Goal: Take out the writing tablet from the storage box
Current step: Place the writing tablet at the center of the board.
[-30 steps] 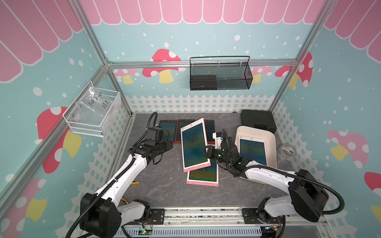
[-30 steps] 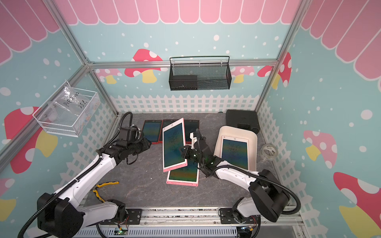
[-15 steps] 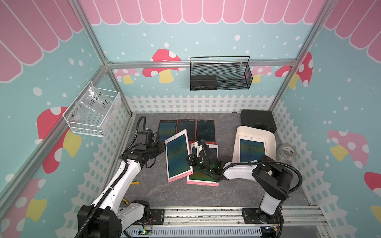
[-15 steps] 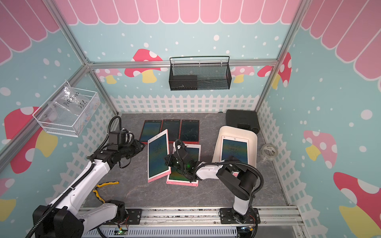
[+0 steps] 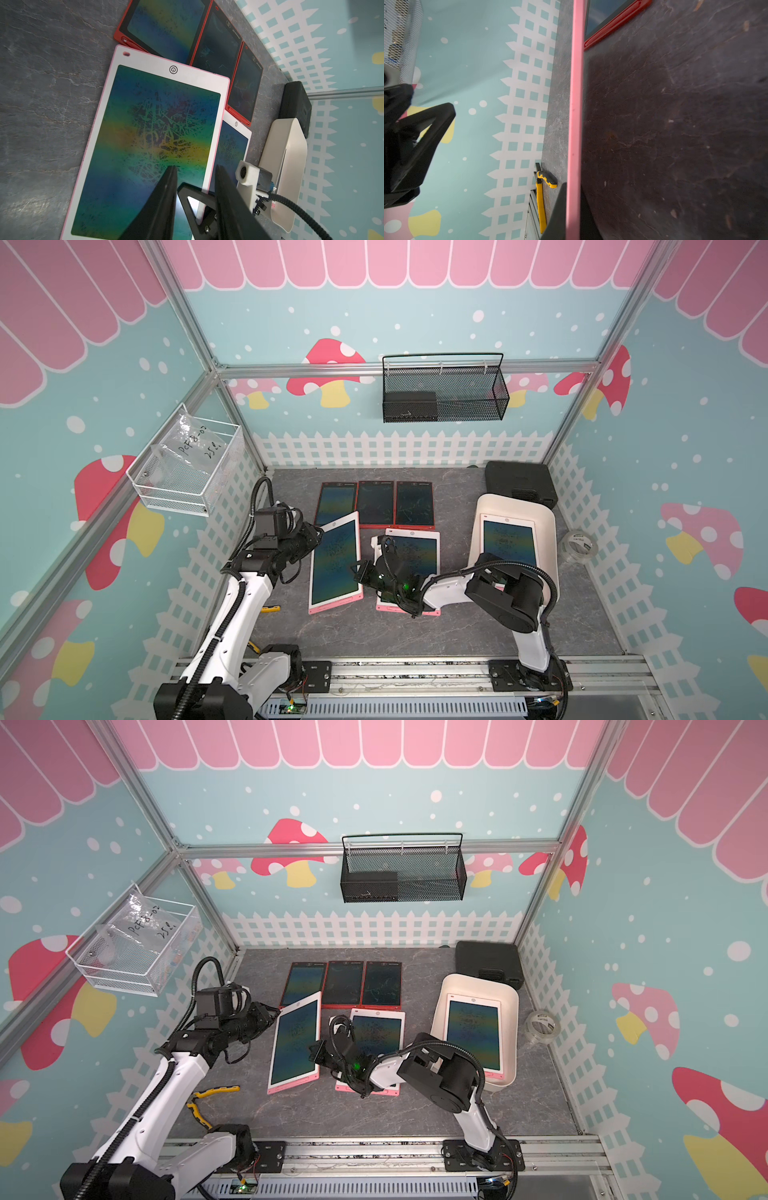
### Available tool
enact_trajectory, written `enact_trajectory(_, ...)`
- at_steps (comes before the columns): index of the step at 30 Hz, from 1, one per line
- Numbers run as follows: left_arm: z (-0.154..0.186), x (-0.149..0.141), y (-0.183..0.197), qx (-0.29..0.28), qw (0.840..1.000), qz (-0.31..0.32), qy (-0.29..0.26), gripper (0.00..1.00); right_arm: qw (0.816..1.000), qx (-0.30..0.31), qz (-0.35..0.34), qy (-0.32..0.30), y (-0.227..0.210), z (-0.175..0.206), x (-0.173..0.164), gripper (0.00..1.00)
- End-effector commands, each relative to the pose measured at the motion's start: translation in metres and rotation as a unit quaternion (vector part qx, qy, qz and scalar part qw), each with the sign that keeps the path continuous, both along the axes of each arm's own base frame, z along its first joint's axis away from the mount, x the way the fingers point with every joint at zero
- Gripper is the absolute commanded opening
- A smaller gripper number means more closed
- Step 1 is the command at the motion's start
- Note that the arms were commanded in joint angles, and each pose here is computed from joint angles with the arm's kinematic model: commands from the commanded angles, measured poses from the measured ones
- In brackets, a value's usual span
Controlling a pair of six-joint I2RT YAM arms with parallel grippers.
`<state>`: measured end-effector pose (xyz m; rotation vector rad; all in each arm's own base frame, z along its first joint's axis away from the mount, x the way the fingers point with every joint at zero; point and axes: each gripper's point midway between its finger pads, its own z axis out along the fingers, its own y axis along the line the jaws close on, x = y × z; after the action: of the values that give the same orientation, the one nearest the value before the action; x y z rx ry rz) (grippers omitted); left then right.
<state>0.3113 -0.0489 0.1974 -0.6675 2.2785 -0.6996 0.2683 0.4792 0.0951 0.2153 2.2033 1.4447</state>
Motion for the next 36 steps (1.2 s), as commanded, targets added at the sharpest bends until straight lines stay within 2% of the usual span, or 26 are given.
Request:
enact_trajectory(1,-0.005,-0.007,-0.002,-0.003,1.000,-0.008,0.008,0.34,0.999,0.026,-0.011,0.015,0.013,-0.007,0.004,0.00)
enact_trajectory(6,-0.006,-0.007,-0.002,-0.005,1.000,-0.011,0.009,0.34,0.998,0.037,0.007,0.041,0.031,-0.029,-0.003,0.00)
enact_trajectory(8,-0.006,-0.007,-0.003,-0.006,1.000,-0.014,0.009,0.34,0.998,0.041,0.010,0.044,0.034,-0.034,-0.004,0.03)
enact_trajectory(11,-0.007,-0.007,-0.003,-0.006,1.000,-0.017,0.009,0.34,0.998,0.036,-0.002,0.045,0.026,-0.038,-0.006,0.07)
enact_trajectory(17,-0.006,-0.005,-0.006,-0.012,1.000,-0.023,0.005,0.34,0.998,0.028,-0.023,0.044,0.007,-0.042,-0.009,0.07)
enact_trajectory(24,-0.005,-0.006,-0.006,-0.012,1.000,-0.022,0.002,0.34,0.998,0.029,-0.003,0.064,0.014,-0.056,-0.015,0.12)
enact_trajectory(36,-0.007,-0.004,-0.007,-0.014,1.000,-0.026,0.004,0.34,0.996,-0.005,0.005,0.084,0.007,-0.072,-0.023,0.21)
